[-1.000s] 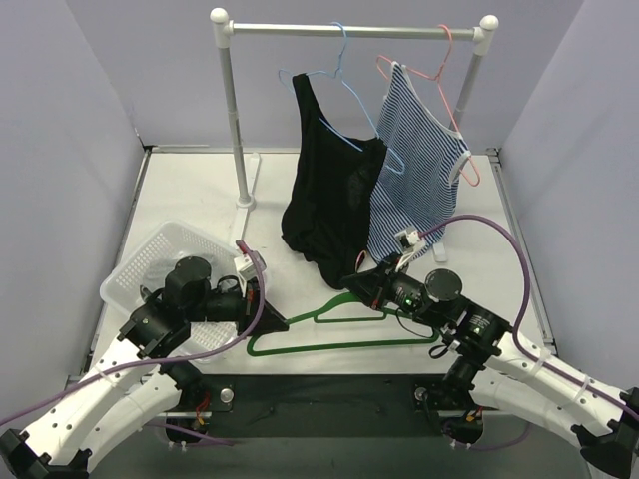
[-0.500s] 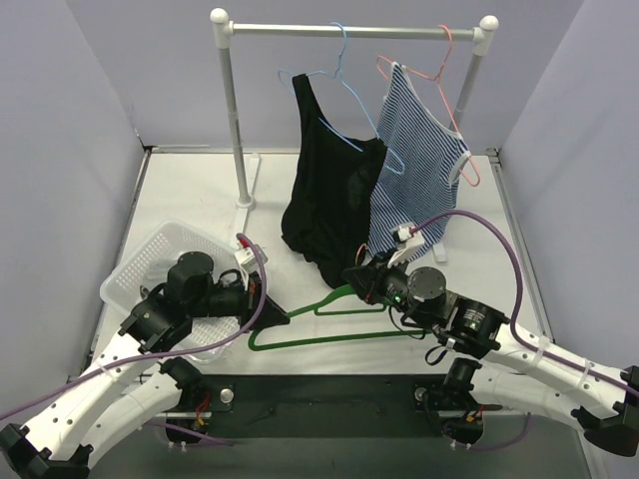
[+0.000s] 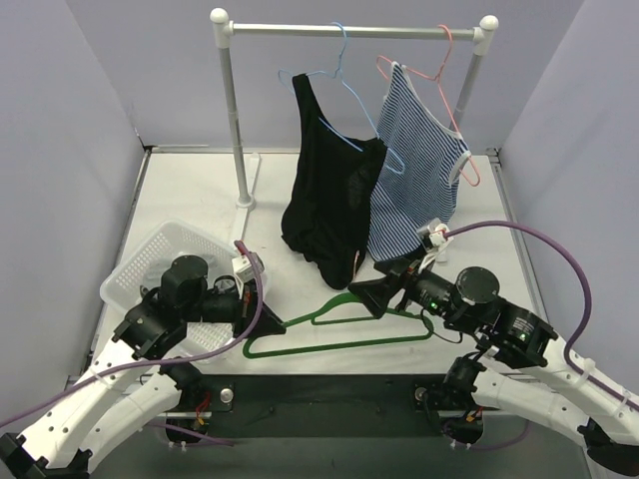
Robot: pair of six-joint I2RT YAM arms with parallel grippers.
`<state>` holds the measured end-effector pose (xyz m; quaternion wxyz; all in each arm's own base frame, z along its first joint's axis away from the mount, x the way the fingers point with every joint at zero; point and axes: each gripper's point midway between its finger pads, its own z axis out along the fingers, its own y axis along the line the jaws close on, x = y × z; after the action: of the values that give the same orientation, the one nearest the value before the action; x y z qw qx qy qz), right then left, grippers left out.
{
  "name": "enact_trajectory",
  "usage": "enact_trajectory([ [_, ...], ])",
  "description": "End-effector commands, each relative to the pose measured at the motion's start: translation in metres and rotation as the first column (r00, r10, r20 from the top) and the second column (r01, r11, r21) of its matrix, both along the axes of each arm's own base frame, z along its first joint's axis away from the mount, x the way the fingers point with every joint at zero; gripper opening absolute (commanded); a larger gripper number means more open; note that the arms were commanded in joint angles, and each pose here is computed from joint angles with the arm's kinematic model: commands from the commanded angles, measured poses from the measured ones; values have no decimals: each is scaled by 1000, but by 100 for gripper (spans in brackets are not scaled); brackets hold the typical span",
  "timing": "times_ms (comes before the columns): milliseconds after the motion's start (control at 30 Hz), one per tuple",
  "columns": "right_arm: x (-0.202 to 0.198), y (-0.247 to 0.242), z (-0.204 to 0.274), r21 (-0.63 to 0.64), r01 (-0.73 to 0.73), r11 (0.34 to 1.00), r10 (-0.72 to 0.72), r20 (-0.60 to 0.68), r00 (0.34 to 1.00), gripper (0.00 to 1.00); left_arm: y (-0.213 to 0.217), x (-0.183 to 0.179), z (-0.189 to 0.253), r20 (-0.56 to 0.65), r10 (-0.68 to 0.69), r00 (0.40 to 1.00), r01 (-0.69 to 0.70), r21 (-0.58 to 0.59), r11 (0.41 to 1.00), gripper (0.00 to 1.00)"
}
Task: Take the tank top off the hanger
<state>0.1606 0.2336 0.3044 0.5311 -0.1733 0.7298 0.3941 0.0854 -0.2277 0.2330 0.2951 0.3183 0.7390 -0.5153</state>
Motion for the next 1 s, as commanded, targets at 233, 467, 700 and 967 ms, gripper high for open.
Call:
enact_trajectory([
  [233,-60,-9,49,-175,-363,915,400,286,871,90,-2,-40,49,125,-250,960,267,-151,952,0],
  [467,-95,-13,63,-253,-510,822,569,373,732,88,-1,-47,47,95,-297,950,308,-143,940,0],
  [700,-106,-6,49,-346,-601,720,693,322,645,89,-1,-49,46,84,-312,946,321,-142,936,0],
  [967,-90,2,56,-415,-572,707,702,317,638,91,0,-50,47,88,-315,945,325,-143,935,0],
])
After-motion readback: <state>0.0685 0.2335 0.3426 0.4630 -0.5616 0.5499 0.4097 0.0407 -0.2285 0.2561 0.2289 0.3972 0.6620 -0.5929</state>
